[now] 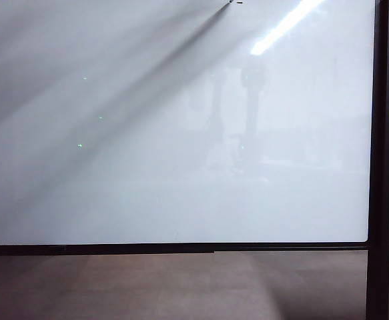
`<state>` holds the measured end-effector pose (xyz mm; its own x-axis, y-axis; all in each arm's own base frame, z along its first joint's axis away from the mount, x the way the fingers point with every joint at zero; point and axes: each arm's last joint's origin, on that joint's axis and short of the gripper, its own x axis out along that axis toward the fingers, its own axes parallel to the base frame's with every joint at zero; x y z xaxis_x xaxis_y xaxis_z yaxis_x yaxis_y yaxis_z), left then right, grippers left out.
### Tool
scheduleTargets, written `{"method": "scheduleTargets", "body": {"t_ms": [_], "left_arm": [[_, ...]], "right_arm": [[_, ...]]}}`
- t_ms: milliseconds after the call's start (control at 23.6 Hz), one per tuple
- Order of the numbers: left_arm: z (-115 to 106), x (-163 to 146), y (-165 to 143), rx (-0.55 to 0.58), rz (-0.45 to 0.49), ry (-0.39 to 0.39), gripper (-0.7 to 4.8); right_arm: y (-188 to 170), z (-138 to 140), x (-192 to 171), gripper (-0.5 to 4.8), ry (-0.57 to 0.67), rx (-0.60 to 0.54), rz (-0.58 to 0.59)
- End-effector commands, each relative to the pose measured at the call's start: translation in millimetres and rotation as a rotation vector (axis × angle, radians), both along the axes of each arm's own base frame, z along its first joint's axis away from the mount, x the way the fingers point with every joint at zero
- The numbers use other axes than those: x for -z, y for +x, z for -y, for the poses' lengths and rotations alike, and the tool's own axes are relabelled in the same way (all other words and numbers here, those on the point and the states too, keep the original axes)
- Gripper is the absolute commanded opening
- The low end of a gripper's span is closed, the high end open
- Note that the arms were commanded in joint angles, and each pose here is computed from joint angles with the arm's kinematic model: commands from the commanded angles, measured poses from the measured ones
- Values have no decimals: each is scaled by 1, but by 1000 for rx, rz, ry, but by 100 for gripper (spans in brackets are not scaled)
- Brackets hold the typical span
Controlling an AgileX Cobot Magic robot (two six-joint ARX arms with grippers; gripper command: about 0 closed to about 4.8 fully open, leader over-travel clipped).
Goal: Reach to the right to find the marker pen, pick it up, and write the number 2 on the whiteboard.
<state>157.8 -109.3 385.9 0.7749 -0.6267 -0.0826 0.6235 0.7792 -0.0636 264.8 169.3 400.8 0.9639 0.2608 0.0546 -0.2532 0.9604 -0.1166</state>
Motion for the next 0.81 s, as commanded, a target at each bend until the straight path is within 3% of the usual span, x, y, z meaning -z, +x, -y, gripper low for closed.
{"method": "scheduleTargets", "body": {"t_ms": [42, 806], "left_arm": [[0, -2, 0, 5, 16, -6, -5], [0, -2, 0, 5, 15, -6, -5]], "right_arm": [[-1, 0, -5, 18, 19, -3, 27], [3, 7, -5, 18, 21, 68, 24]]}}
